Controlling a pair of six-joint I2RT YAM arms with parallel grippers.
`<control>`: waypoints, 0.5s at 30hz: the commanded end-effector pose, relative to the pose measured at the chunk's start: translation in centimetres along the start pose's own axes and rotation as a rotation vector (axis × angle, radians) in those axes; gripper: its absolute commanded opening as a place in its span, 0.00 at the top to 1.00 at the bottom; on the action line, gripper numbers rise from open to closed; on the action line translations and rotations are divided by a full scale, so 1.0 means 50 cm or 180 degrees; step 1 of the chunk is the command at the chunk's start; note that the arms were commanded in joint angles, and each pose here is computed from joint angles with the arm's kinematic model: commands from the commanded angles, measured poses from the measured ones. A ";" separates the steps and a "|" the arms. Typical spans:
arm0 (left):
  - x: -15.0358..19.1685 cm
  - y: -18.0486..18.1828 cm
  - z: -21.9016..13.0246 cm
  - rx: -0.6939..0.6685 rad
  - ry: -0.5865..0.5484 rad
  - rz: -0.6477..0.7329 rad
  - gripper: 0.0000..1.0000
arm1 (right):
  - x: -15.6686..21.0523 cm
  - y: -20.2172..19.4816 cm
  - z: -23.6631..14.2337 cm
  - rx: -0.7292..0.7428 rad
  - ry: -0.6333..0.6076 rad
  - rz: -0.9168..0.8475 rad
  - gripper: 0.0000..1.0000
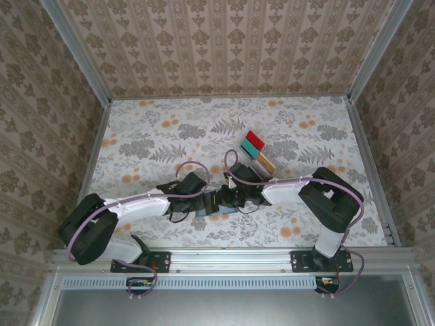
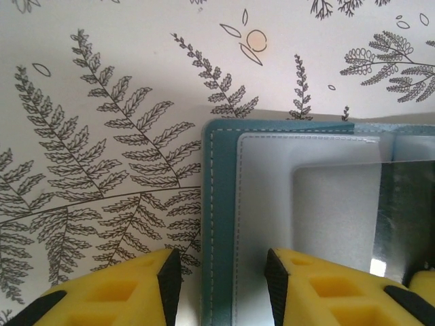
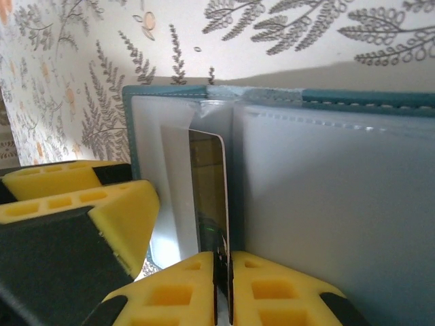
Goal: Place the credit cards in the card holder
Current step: Insert the credit card into the card slot.
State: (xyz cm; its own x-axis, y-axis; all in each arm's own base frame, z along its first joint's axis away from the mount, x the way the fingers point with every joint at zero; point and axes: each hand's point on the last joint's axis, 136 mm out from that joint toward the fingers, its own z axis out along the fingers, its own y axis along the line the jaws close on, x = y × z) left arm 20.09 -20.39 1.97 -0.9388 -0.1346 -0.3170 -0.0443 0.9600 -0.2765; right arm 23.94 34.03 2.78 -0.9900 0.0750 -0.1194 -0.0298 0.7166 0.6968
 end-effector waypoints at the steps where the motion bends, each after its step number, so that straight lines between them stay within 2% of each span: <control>1: 0.009 -0.011 0.000 0.0079 0.0059 0.0031 0.57 | 0.011 -0.036 0.019 0.0279 0.0064 0.0139 0.86; 10: 0.008 -0.015 0.003 0.0115 0.0052 0.0048 0.57 | 0.004 -0.024 0.016 0.0462 0.0039 0.0163 0.86; 15: 0.009 -0.030 0.003 0.0273 0.0046 0.0022 0.59 | 0.002 -0.005 0.007 0.0591 0.0070 0.0083 0.84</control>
State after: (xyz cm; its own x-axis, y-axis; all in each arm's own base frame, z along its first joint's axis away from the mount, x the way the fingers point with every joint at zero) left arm 20.16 -20.53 2.03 -0.9379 -0.1360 -0.3193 -0.0424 0.9581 -0.2834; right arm 24.35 34.98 3.44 -0.9906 0.0825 -0.1088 -0.0051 0.7738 0.6334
